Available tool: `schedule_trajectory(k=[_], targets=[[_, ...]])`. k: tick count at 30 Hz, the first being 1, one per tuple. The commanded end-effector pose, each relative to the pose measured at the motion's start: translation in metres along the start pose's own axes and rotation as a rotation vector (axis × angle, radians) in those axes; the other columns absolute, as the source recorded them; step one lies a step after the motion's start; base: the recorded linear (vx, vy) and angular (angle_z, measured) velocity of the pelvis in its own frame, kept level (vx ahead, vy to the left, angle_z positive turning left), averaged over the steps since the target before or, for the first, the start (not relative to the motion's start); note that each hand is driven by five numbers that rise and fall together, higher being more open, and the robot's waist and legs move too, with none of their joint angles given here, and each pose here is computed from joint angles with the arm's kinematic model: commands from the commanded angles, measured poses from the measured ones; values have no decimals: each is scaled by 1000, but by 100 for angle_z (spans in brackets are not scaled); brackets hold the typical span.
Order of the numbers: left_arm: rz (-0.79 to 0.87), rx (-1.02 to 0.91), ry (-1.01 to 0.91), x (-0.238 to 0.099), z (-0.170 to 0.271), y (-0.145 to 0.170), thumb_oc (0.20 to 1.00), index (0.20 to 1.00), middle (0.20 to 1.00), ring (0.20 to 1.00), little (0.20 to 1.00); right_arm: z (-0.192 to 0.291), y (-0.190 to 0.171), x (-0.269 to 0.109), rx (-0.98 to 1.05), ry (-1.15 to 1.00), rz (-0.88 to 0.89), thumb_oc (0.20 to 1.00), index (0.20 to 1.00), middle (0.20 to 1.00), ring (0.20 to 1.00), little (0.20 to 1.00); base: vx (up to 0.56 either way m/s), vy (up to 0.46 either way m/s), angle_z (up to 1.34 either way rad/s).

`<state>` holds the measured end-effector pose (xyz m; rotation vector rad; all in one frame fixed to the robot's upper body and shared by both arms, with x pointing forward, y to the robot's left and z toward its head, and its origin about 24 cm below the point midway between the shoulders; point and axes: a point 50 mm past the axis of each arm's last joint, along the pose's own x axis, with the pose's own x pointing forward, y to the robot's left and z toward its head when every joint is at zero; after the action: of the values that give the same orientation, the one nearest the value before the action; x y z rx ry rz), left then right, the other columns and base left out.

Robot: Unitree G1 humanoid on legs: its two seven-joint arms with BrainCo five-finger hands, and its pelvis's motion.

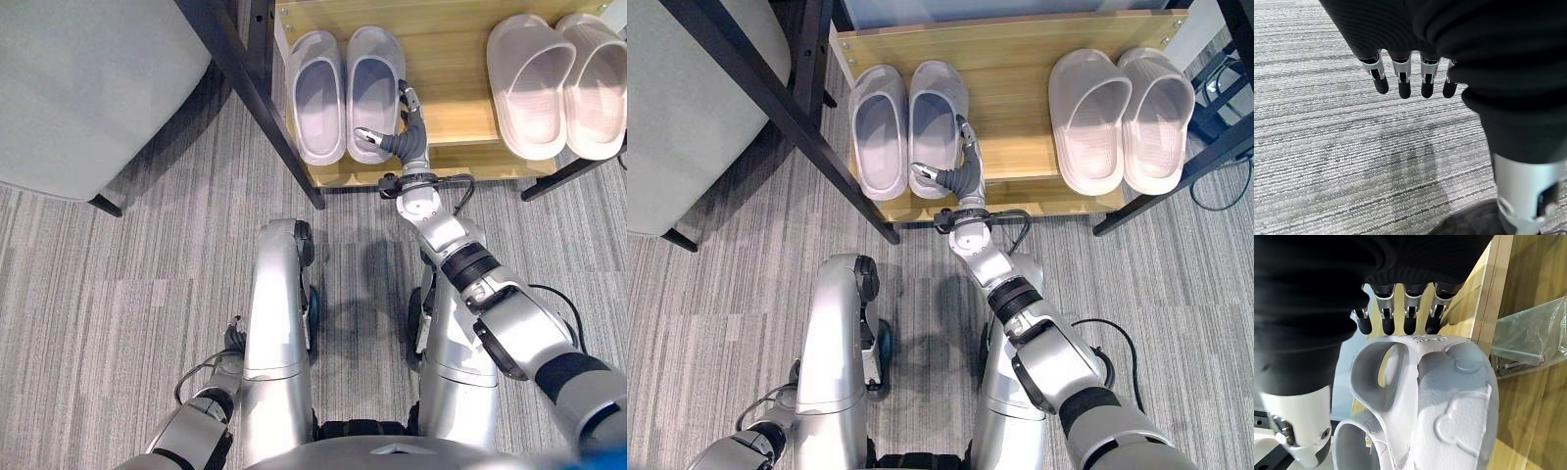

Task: Arrange the slippers neatly on the shoe rack.

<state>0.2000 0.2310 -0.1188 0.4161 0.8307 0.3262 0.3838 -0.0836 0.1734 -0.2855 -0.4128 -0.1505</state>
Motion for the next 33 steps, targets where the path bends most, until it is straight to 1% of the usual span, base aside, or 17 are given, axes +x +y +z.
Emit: schedule_trajectory(k=[1, 8, 9, 10, 13, 15, 18, 20, 21, 22, 25, 26, 27, 28, 31, 32, 33], targets=[[29, 91, 27, -6, -22, 0, 1000, 1000, 1000, 1000, 1000, 27, -5, 2, 5, -147, -79, 1000, 1000, 1000, 1000, 1000, 0, 0, 0], [36, 89, 15, -6, -20, 0, 1000, 1000, 1000, 1000, 1000, 31, -19, -3, 11, -206, -123, 1000, 1000, 1000, 1000, 1000, 0, 0, 0], [32, 93, 14, -6, -20, 0, 1000, 1000, 1000, 1000, 1000, 42, -24, -4, -37, -287, -114, 1000, 1000, 1000, 1000, 1000, 0, 0, 0], [32, 93, 14, -6, -20, 0, 1000, 1000, 1000, 1000, 1000, 41, -24, -4, -38, -287, -114, 1000, 1000, 1000, 1000, 1000, 0, 0, 0], [35, 104, 10, -6, -22, 2, 1000, 1000, 1000, 1000, 1000, 58, -37, -6, -99, -407, -124, 1000, 1000, 1000, 1000, 1000, 0, 0, 0], [29, 103, 6, -7, -24, 3, 1000, 1000, 1000, 1000, 1000, 69, -51, -10, -146, -498, -147, 1000, 1000, 1000, 1000, 1000, 0, 0, 0], [18, 104, 10, -7, -28, 6, 1000, 1000, 1000, 1000, 1000, 87, -70, -22, -281, -666, -163, 1000, 1000, 1000, 1000, 1000, 0, 0, 0], [9, 114, 26, -9, -35, 6, 1000, 1000, 1000, 1000, 1000, 83, -82, -34, -393, -713, -163, 1000, 1000, 1000, 1000, 1000, 24, -3, 0], [-4, 135, 44, -11, -42, 5, 1000, 1000, 1000, 1000, 1000, 73, -90, -46, -463, -710, -152, 1000, 1000, 1000, 1000, 1000, 53, 2, 0], [-13, 138, 69, -12, -45, 4, 1000, 1000, 1000, 1000, 1000, 62, -98, -57, -511, -687, -148, 1000, 1000, 1000, 1000, 1000, 43, 1, 1], [-25, 146, 75, -11, -45, 5, 1000, 1000, 1000, 1000, 1000, 38, -113, -73, -601, -591, -120, 1000, 1000, 1000, 1000, 1000, -11, 17, -1], [-31, 135, 70, -10, -44, 7, 1000, 1000, 1000, 1000, 1000, 17, -123, -83, -649, -496, -99, 1000, 1000, 1000, 1000, 1000, -37, 52, -6], [-32, 133, 70, -10, -45, 8, 1000, 1000, 1000, 1000, 1000, 8, -128, -88, -666, -450, -95, 1000, 1000, 1000, 1000, 1000, -21, 54, -5], [-32, 121, 66, -9, -45, 11, 1000, 1000, 1000, 1000, 1000, -21, -137, -101, -703, -304, -64, 1000, 1000, 1000, 1000, 1000, -27, 32, -11], [-10, 100, 74, -9, -50, 21, 1000, 1000, 1000, 1000, 1000, -58, -151, -125, -773, -125, -27, 1000, 1000, 1000, 1000, 1000, -23, 41, -12], [-8, 100, 78, -11, -54, 23, 1000, 1000, 1000, 1000, 1000, -90, -161, -145, -862, 27, 18, 1000, 1000, 1000, 1000, 1000, -14, 44, -13], [-13, 106, 80, -12, -57, 23, 1000, 1000, 1000, 1000, 1000, -105, -162, -158, -860, 111, 49, 1000, 1000, 1000, 1000, 1000, 5, 27, 3]])
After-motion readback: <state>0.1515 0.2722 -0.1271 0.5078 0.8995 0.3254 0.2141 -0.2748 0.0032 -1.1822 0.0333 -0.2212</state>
